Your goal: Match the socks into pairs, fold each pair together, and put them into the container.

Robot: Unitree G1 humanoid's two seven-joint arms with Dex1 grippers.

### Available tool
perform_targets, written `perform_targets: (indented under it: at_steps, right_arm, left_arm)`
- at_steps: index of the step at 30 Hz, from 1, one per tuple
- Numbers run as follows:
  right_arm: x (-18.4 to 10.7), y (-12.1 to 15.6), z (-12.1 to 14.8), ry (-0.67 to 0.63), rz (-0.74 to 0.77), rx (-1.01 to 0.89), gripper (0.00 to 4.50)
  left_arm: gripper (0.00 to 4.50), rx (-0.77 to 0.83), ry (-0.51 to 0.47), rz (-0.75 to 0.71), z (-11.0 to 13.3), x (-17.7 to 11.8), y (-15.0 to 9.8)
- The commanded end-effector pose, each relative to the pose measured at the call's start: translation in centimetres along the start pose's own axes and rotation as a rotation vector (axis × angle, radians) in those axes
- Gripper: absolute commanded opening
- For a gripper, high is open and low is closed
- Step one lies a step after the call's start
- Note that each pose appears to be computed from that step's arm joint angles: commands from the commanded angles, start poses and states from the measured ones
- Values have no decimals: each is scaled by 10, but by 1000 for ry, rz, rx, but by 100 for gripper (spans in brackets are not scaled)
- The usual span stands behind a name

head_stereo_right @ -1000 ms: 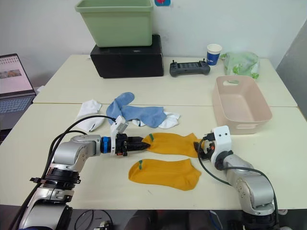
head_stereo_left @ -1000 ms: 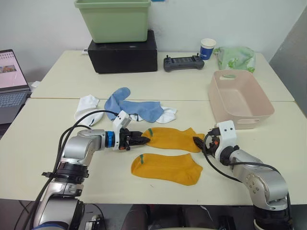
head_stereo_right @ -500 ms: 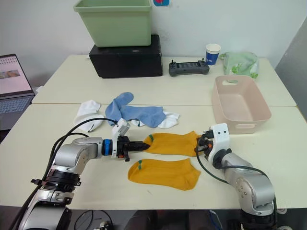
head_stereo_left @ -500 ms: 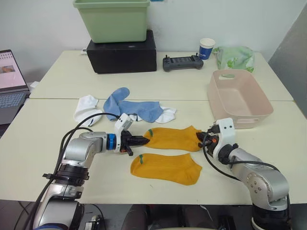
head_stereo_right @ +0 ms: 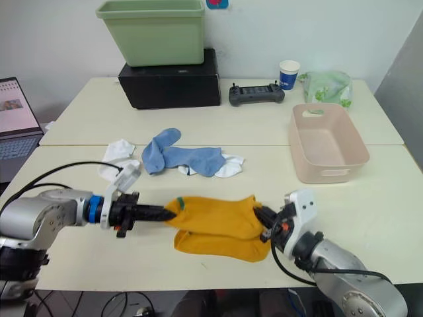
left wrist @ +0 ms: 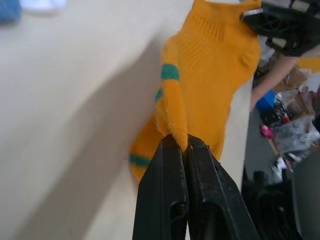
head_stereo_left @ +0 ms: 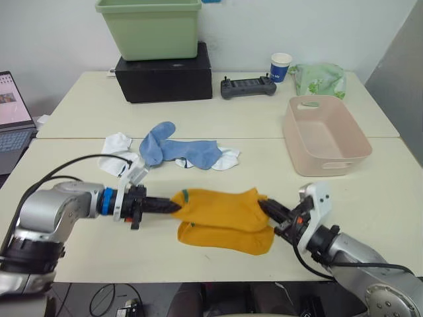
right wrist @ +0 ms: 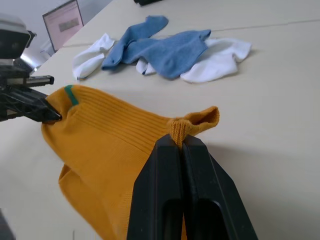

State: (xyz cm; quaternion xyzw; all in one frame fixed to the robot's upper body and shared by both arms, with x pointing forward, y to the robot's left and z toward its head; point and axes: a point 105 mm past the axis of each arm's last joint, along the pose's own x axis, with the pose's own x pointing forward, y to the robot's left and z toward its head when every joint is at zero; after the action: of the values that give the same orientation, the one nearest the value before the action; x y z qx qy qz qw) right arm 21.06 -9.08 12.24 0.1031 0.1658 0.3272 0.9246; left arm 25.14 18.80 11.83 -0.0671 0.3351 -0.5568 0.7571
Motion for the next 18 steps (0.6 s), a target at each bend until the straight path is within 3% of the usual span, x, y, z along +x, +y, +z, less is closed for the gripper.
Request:
perform_targets:
  at_steps: [1, 9, 18]
  right_arm:
    - [-5, 21, 0, 1, 64, -97, 5]
    - [-5, 5, -27, 79, -13, -136, 5]
    - [-7, -4, -7, -3, -22, -152, 5]
  left_arm:
    - [0, 47, 27, 18, -9, 2, 0]
    - [0, 42, 61, 37, -29, 13, 8]
    - [0, 25, 64, -12, -25, 13, -7]
